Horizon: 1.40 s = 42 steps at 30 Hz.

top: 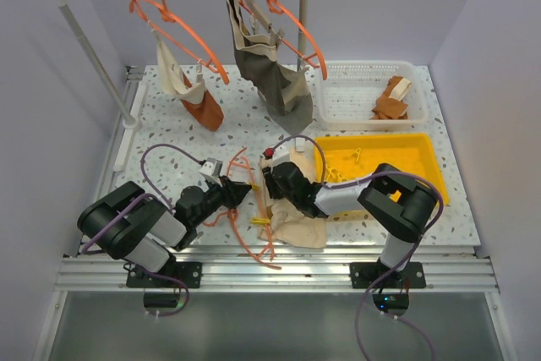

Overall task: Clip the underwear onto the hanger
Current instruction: Adjust the underwear at the center of the board.

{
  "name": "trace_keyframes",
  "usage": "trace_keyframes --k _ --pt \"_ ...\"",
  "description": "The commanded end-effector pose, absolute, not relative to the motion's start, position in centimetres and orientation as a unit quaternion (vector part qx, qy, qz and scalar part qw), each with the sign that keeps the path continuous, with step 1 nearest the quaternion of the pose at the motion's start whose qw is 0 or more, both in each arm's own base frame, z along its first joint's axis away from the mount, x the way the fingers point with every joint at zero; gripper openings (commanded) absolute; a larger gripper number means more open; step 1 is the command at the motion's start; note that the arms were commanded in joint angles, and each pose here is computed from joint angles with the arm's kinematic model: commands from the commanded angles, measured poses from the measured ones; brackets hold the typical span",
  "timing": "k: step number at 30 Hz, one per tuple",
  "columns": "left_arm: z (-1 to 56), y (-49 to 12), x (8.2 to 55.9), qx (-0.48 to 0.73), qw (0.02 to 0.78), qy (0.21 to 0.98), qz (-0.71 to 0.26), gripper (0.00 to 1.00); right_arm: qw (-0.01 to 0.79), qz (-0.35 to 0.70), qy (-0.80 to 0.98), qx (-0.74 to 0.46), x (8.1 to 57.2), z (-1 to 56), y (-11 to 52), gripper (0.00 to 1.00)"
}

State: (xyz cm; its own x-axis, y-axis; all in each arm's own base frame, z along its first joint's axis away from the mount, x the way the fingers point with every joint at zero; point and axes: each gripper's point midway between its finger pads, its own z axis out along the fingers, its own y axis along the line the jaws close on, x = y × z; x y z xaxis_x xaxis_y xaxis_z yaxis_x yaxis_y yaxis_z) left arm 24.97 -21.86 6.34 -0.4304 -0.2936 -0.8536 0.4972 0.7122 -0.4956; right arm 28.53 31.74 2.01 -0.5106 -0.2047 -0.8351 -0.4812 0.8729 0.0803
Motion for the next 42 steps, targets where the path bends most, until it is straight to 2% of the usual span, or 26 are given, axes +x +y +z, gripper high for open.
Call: trace_keyframes --k 1,6,10,30,42 --pt "18.0 -21.1 23.9 0.074 0.682 0.574 -0.448 0.00 0.439 0.157 0.863 -0.192 28.9 1.1 32.1 0.36" --pt "18.2 -21.1 23.9 0.074 0.684 0.572 -0.447 0.00 0.427 0.155 0.871 -0.186 28.7 0.1 31.9 0.13" --pt "18.4 -21.2 23.9 0.074 0.684 0.569 -0.451 0.00 0.425 0.159 0.871 -0.187 28.6 0.2 32.0 0.00" --pt "19.0 -20.7 24.2 0.060 0.693 0.563 -0.446 0.00 0.401 0.274 0.849 -0.208 25.6 5.0 33.7 0.00" --pt "19.8 -20.3 23.8 0.055 0.700 0.551 -0.451 0.00 0.387 0.301 0.847 -0.205 24.7 5.0 34.0 0.00"
